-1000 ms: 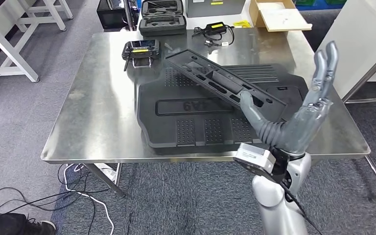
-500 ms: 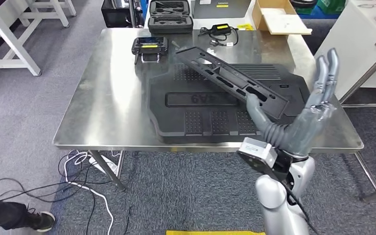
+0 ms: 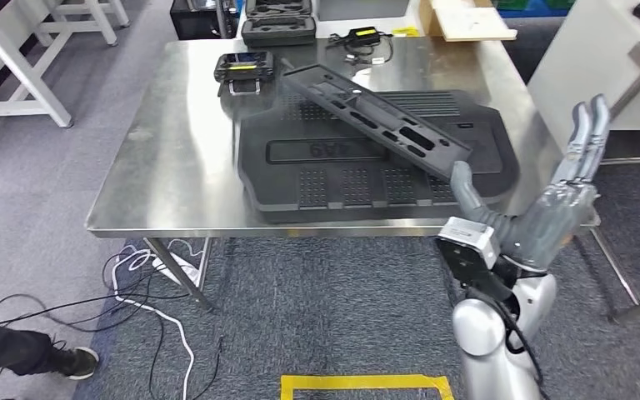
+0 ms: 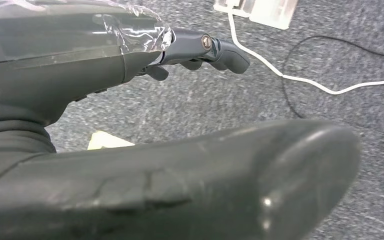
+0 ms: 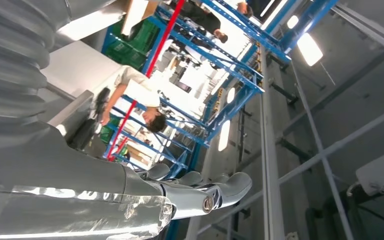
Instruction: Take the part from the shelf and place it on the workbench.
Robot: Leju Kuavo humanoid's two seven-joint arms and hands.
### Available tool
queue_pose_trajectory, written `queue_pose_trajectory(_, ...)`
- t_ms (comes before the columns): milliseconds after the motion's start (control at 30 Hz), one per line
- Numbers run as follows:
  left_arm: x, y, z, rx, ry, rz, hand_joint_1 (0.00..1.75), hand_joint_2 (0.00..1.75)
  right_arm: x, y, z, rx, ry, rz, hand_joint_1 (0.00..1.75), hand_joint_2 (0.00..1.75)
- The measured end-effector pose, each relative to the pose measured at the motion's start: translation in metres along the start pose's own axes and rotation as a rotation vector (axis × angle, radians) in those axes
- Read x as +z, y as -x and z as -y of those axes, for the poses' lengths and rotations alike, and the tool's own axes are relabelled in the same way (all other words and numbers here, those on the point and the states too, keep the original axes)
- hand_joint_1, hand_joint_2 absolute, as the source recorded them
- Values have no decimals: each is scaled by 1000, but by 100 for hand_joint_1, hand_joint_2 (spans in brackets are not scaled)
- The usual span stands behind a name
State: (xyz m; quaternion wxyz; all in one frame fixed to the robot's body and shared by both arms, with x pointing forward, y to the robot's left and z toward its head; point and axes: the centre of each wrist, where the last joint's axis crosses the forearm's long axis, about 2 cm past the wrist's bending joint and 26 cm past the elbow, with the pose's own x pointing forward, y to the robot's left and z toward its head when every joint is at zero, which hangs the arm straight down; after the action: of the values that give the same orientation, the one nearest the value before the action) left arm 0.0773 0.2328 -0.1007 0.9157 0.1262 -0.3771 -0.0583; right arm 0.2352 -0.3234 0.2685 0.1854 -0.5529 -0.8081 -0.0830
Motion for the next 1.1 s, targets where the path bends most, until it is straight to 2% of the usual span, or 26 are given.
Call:
queue_pose_trajectory(867,-1,-2,1,-7,8,12,0,0,2,11,8,50,-11,-47,0,175)
queue_pose_trajectory(1100,0,-2,1,-1,5,8,0,0,8,14,10,44,-28,-117,0,175)
